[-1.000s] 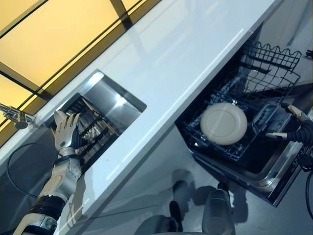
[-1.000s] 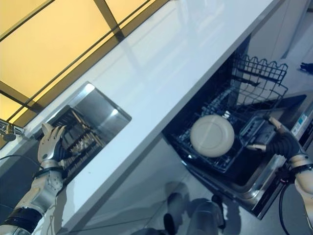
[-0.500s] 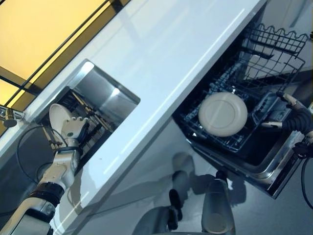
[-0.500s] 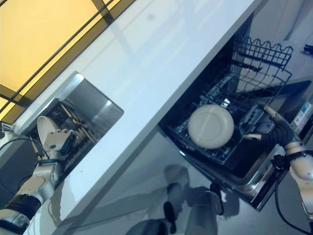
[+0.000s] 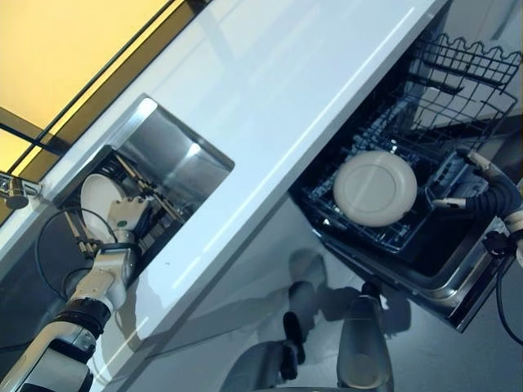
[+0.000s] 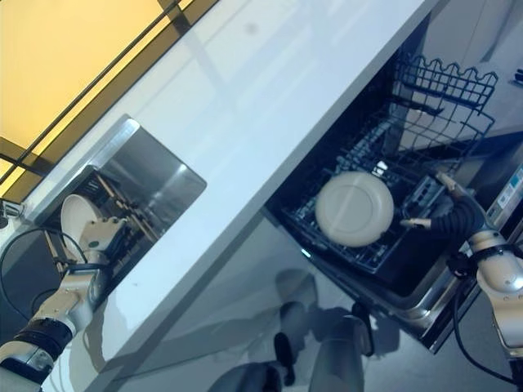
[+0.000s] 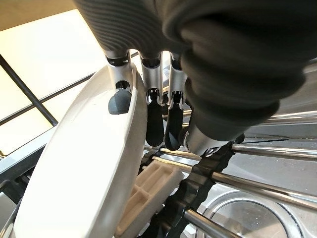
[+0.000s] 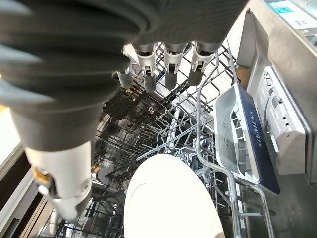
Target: Pick up plates and place into dishwasher.
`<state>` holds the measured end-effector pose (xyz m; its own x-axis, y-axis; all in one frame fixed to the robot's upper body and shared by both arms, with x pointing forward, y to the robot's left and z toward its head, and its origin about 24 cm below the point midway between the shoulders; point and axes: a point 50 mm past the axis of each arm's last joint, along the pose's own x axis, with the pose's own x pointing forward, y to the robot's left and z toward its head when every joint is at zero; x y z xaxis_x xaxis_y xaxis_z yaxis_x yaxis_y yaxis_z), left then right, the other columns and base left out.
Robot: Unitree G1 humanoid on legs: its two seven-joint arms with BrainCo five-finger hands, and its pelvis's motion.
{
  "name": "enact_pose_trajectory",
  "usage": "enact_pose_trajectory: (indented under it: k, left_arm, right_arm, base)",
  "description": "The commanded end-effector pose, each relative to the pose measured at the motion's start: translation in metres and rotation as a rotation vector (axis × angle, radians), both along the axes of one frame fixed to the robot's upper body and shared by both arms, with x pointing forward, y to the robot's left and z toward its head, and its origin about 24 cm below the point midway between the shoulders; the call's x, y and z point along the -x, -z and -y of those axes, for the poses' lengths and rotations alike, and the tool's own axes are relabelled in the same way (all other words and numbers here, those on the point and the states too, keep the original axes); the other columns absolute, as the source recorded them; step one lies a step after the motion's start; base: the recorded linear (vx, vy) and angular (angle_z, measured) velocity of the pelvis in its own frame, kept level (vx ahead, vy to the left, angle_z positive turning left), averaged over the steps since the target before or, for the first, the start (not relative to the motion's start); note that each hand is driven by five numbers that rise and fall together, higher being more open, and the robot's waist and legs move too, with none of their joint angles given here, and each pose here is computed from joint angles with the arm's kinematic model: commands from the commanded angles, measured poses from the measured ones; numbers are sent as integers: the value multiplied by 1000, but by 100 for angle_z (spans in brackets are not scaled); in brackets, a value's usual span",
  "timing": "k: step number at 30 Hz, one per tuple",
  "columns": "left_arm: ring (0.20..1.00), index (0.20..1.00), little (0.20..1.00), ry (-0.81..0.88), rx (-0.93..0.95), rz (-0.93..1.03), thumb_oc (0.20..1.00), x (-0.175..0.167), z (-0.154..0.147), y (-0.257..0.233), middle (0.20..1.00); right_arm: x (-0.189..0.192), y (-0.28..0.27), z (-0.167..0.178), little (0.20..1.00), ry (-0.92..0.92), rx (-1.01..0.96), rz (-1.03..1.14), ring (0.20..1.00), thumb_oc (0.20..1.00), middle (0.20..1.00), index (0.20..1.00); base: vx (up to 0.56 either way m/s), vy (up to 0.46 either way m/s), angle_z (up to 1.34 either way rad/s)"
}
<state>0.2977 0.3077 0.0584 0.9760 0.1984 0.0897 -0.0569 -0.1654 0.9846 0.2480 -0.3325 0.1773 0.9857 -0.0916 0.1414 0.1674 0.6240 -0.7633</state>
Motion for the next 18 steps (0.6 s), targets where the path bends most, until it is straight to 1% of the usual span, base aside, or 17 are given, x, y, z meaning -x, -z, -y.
enact_pose_trajectory:
  k: [1,11,18]
  left_arm:
    - [200,200,200,-197,8,-43,200,32,-46,12,200]
    - [200,200,200,-256,58,10,200,43,-55,11,200]
    - [200,200,200,-290,84,-9,200,59,-62,15,200]
  right_arm:
    - [-1,-19,-5,1000,-37,37,95,1000,1000,1000,1000]
    - [9,-2,-5,1000,-51,14,68,1000,1000,1000,1000]
    - [21,13,-4,1000,-51,-9,30,1000,1000,1000,1000]
  base:
    - [0,0,0]
    - [7,-17,4]
    - [41,-37,12]
